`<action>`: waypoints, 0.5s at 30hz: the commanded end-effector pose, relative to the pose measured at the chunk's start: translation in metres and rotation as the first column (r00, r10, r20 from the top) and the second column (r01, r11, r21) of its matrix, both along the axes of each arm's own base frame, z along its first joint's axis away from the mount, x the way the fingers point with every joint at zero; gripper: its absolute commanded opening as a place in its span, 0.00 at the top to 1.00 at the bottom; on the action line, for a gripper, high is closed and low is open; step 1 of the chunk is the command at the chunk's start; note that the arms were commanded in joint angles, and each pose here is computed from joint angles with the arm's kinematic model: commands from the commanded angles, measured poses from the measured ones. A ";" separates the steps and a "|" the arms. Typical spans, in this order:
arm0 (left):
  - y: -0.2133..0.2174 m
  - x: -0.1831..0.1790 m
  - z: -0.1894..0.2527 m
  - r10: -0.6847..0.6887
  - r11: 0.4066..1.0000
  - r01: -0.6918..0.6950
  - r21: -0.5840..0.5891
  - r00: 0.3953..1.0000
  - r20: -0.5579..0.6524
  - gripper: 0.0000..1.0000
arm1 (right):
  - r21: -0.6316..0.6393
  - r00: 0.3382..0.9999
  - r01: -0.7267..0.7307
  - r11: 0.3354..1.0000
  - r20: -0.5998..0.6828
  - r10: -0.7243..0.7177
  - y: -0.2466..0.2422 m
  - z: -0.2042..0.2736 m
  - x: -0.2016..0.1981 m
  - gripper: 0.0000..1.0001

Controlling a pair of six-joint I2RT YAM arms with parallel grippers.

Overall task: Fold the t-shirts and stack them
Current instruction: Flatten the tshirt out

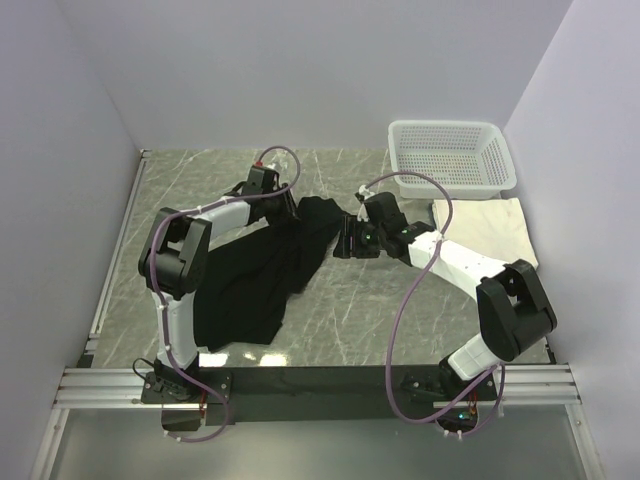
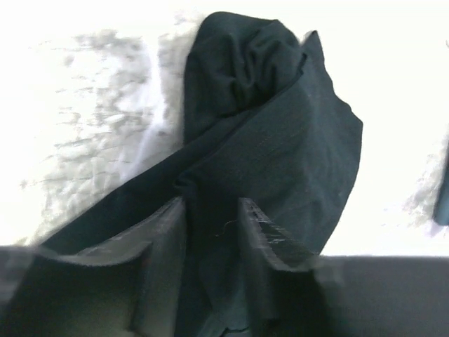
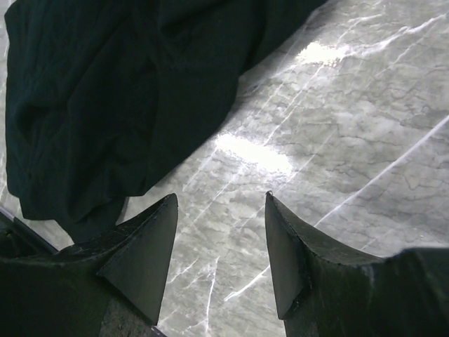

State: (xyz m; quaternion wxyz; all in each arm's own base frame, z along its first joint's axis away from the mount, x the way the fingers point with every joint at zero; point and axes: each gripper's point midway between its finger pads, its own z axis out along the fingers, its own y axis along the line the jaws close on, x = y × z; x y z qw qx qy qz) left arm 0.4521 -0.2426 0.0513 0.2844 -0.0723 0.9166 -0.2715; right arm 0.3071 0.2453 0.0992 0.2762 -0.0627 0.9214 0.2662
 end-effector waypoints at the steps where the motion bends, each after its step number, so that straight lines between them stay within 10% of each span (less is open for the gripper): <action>1: -0.020 0.006 0.026 -0.029 0.996 0.035 -0.084 0.997 0.064 0.63 | 0.024 0.999 -0.030 0.999 0.023 0.030 0.009 0.004 0.000 0.41; 7: -0.017 0.013 0.057 -0.010 0.996 0.024 -0.091 0.989 0.150 0.97 | 0.036 0.996 -0.083 0.996 -0.010 0.084 0.024 -0.007 -0.013 0.41; 15: 0.012 0.015 0.124 0.058 0.998 -0.058 -0.009 0.949 0.310 0.99 | 0.113 0.985 -0.144 0.983 -0.083 0.154 0.065 -0.027 -0.019 0.39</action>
